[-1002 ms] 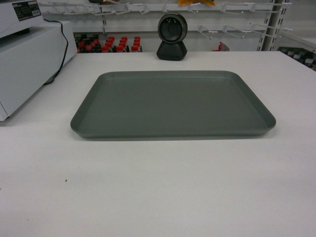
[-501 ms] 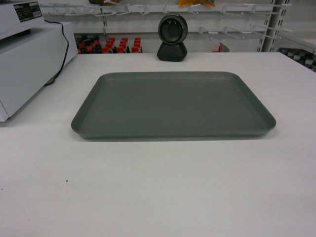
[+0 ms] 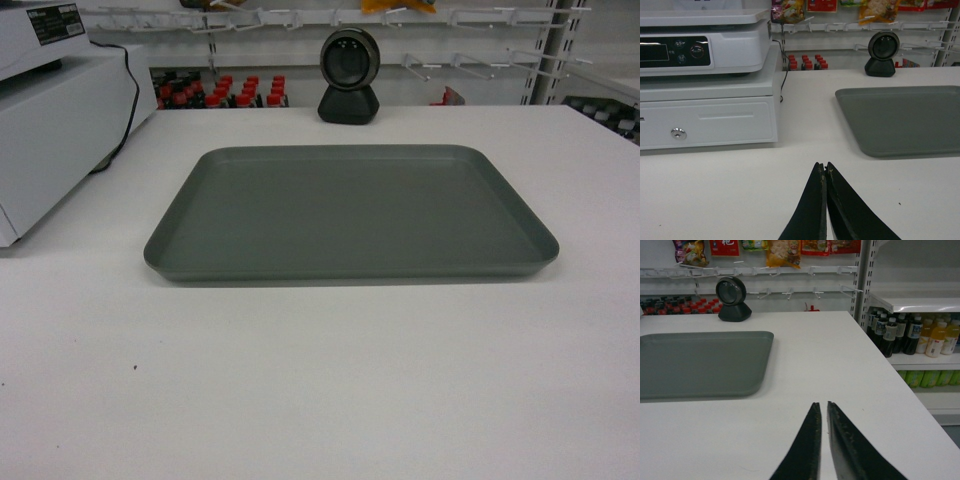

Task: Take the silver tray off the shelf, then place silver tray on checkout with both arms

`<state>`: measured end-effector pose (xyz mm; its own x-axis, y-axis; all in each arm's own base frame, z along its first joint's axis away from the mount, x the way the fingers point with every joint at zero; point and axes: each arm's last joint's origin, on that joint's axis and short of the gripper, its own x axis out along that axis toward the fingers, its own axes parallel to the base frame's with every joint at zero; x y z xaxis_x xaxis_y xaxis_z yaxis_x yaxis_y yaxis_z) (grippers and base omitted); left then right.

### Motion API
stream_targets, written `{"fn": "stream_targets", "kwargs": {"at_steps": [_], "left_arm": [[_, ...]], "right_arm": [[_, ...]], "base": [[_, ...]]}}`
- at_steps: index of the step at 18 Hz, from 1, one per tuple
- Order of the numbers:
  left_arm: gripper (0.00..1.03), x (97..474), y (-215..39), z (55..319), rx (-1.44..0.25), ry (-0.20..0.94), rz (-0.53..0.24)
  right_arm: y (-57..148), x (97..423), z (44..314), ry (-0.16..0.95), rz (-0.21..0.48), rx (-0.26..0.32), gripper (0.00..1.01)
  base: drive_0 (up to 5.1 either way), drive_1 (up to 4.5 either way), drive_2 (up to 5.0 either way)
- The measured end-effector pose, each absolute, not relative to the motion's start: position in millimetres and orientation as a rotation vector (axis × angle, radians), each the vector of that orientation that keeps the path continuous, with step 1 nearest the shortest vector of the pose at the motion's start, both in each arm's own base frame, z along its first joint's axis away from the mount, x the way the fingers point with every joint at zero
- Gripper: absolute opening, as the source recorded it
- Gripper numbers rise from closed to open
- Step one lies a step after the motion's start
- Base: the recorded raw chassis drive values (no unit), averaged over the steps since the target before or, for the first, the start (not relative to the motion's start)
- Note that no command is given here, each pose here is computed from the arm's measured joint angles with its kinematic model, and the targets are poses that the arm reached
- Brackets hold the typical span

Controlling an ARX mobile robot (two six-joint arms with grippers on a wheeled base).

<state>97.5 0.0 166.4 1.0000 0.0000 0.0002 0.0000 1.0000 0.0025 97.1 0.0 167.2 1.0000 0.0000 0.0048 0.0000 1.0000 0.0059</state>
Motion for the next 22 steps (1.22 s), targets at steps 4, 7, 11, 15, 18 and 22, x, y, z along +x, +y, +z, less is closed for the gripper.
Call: {"fn": "stream_targets", "kwargs": {"at_steps": [4, 7, 11, 15, 18, 22], "left_arm": [[0.44, 97.5, 0.0, 166.4, 0.002, 0.000, 0.000], [0.75, 97.5, 0.0, 166.4, 0.002, 0.000, 0.000], [0.97, 97.5, 0.0, 166.4, 0.002, 0.000, 0.000], [0.98, 97.5, 0.0, 166.4, 0.002, 0.000, 0.000], [0.98, 97.4, 0.0, 166.5, 0.002, -0.001, 0.000], [0.98, 97.5, 0.0, 166.2, 0.002, 0.002, 0.000]], "right_arm": [[0.0, 97.1, 167.2, -0.005, 0.000, 0.006, 0.49], [0.0, 97.1, 167.2, -0.005, 0.000, 0.006, 0.82], [0.0, 97.1, 167.0, -0.004, 0.000, 0.006, 0.98], [0.0, 97.2, 167.0, -0.004, 0.000, 0.006, 0.98], [0.0, 97.1, 167.1, -0.004, 0.000, 0.006, 0.98], [0.0, 97.1, 166.9, -0.002, 0.000, 0.006, 0.98]], "base": [[0.0, 0.00, 0.0], [0.0, 0.00, 0.0], [0.0, 0.00, 0.0], [0.0, 0.00, 0.0], [0.0, 0.00, 0.0], [0.0, 0.00, 0.0]]}}
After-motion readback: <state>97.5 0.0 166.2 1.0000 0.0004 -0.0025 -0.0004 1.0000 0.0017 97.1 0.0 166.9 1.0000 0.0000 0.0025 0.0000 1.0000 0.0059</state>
